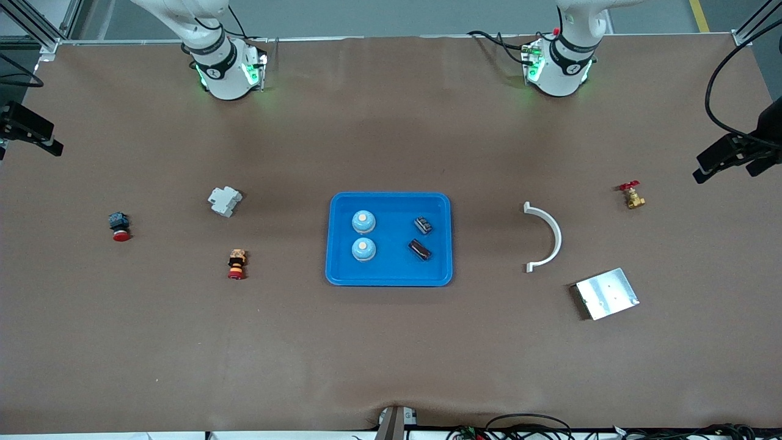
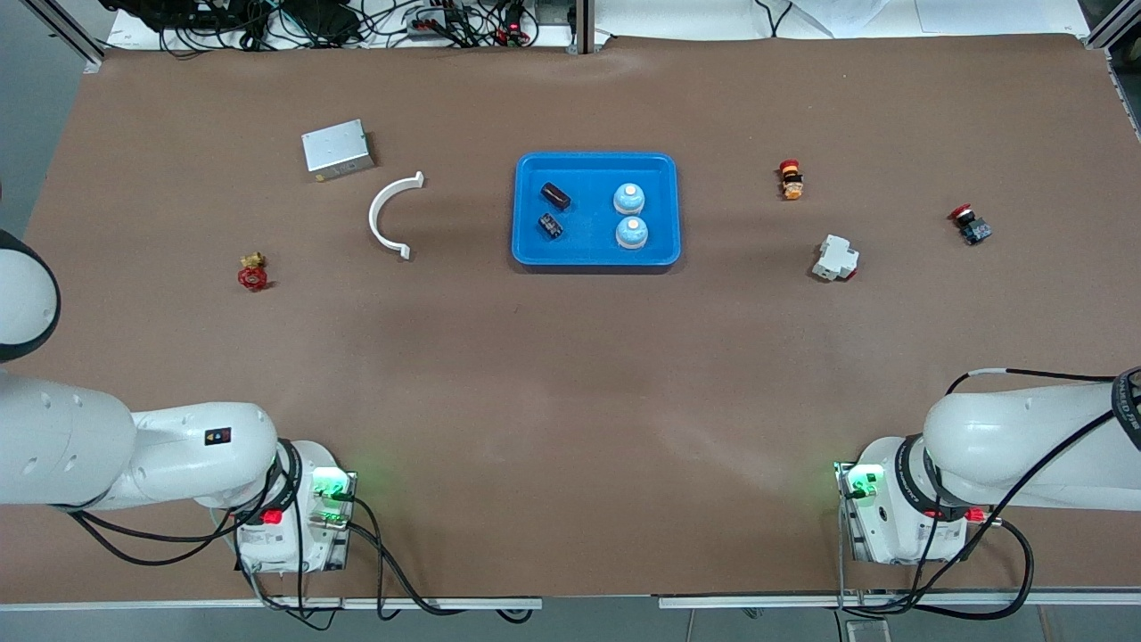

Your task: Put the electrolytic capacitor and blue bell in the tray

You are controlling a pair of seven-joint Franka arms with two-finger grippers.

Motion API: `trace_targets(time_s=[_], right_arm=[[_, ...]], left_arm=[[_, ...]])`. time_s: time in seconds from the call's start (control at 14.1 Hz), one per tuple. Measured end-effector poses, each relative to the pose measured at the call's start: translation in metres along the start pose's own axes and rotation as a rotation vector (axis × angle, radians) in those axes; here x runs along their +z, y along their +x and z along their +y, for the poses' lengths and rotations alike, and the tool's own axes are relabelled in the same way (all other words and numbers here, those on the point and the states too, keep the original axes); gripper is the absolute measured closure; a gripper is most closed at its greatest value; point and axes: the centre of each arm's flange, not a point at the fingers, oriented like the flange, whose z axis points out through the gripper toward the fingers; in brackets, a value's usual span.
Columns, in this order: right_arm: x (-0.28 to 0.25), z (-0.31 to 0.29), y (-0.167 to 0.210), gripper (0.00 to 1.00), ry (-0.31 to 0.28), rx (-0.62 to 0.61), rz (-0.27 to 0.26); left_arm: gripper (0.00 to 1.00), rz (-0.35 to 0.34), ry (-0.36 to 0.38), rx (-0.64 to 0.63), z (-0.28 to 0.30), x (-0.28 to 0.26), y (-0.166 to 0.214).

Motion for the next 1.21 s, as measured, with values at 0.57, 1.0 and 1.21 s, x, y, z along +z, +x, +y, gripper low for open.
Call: trace_targets(time_s=[0.57,1.0,1.21], right_arm=[[0.003,-0.002,0.001,0.0,0.001,0.001,-0.004],[0.01,-0.005,0.001,0.0,0.002,-0.004,-0.018],[0.011,-0.019,0.003,0.0,0.003,-0.027,-0.019]], left_arm=[[0.0,-0.056,-0.005,-0.015,-0.008,0.013,-0.001],[0.0,-0.071,-0.008,-0.003,-0.001,0.017,-0.001],[0.0,-0.072,-0.01,-0.002,-0.001,0.017,-0.002]])
